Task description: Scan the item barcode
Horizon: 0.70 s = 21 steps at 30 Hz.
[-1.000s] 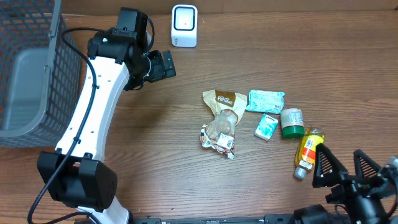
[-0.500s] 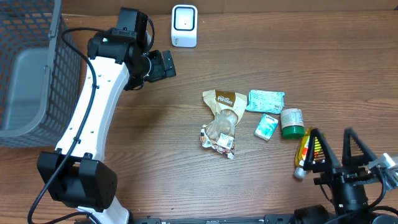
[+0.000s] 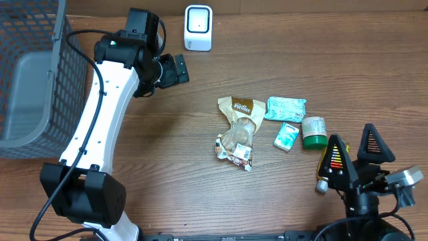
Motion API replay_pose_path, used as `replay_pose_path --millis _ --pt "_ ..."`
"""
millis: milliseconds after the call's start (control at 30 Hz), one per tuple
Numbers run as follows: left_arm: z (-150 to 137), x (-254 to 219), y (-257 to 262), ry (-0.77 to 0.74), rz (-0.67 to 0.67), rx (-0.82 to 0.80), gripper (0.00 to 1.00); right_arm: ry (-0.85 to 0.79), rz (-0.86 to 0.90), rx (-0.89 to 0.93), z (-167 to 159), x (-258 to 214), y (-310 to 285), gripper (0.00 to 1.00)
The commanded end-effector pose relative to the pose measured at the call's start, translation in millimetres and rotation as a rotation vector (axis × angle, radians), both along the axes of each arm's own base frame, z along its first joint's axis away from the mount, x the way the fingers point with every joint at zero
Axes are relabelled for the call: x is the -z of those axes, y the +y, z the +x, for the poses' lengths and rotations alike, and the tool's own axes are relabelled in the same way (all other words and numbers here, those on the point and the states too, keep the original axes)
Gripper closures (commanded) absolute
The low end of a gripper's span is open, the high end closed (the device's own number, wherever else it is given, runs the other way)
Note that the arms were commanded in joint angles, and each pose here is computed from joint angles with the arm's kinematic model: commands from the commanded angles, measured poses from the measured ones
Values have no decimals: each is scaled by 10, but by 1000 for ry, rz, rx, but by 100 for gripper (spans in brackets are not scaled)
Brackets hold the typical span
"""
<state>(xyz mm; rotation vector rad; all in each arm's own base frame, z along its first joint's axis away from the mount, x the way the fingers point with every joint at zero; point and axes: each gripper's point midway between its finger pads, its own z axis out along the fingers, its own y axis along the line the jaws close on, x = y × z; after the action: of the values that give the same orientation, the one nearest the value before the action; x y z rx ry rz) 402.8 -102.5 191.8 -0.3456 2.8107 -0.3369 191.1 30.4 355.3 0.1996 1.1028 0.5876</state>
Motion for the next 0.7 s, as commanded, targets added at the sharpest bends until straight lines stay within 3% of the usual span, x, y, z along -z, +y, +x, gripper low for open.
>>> replay_pose_path --millis 0,400,667 --pt "24 -133 6 -40 4 10 0 -15 3 3 38 97 -2 0" --pt "24 -133 6 -40 4 10 0 11 -2 19 241 570 -1 0" --pt "24 -133 6 -40 4 10 0 156 -29 46 421 1048 -32 0"
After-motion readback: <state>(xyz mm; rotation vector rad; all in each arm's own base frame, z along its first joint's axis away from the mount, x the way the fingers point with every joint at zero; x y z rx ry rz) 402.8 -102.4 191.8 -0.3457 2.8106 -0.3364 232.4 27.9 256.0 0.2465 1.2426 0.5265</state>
